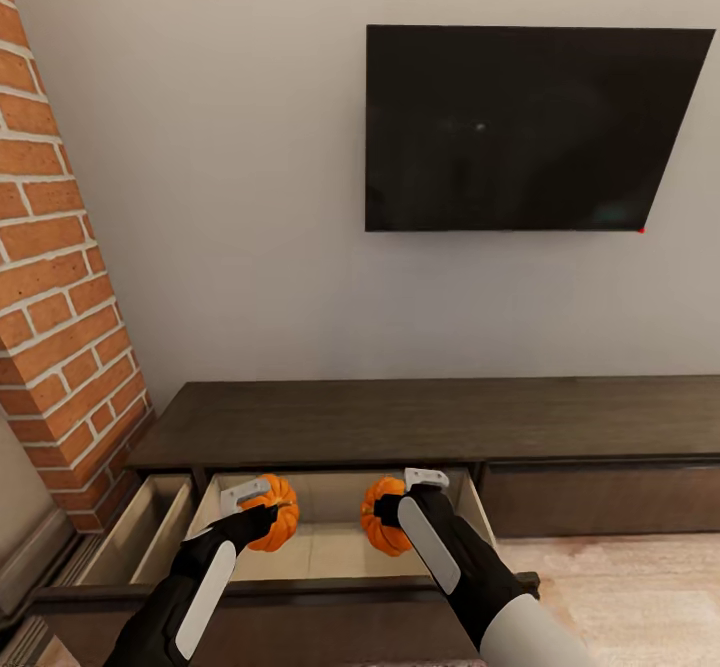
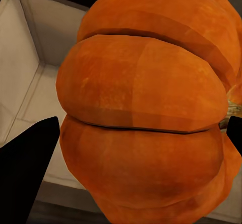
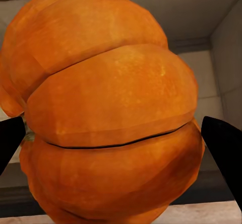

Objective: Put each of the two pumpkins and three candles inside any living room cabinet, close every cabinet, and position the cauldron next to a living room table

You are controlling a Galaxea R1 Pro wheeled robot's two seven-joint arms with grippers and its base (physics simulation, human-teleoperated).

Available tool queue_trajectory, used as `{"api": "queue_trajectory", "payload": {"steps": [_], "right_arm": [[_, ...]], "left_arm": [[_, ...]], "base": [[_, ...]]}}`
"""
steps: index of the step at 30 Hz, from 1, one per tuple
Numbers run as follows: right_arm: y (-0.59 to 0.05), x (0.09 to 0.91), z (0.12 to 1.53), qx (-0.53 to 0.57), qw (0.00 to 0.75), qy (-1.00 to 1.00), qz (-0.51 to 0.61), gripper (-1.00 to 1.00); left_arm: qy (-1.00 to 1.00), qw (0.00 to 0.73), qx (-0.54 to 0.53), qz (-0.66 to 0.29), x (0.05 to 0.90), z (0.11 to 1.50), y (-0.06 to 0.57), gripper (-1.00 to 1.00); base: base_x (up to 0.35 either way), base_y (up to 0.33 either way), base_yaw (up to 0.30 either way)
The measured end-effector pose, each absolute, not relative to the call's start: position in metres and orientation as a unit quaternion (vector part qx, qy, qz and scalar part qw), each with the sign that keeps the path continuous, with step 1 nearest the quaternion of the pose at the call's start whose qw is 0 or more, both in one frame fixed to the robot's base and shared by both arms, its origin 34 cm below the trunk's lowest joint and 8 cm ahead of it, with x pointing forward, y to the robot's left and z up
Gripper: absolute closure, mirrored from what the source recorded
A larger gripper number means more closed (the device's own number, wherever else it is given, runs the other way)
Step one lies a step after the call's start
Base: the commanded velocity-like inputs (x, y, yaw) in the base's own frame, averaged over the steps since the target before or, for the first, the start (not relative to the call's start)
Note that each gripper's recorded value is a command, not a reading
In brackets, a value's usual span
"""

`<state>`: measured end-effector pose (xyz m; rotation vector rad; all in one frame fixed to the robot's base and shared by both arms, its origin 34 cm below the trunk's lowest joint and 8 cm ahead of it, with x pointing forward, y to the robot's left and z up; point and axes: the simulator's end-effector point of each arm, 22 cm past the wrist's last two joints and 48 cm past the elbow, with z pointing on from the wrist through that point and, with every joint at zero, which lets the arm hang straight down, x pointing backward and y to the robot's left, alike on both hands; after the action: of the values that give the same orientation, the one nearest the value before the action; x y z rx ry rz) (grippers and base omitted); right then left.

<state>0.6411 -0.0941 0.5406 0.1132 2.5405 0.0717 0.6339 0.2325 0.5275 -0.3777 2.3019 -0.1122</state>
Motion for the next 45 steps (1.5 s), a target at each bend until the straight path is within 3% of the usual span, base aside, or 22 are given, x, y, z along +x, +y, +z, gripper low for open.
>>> {"api": "queue_trajectory", "payload": {"steps": [15, 45], "right_arm": [[-0.085, 0.652, 0.526, 0.043, 0.366, 0.93, 0.019, 1.0], [-0.075, 0.651, 0.515, 0.035, 0.372, 0.927, 0.037, 1.0]], "left_arm": [[0.906, 0.393, -0.15, -0.043, 0.626, 0.493, 0.233, 1.0], [0.906, 0.393, -0.15, -0.044, 0.623, 0.479, 0.234, 1.0]], "base": [[0.0, 0.0, 0.0], [0.039, 0.0, 0.013]]}}
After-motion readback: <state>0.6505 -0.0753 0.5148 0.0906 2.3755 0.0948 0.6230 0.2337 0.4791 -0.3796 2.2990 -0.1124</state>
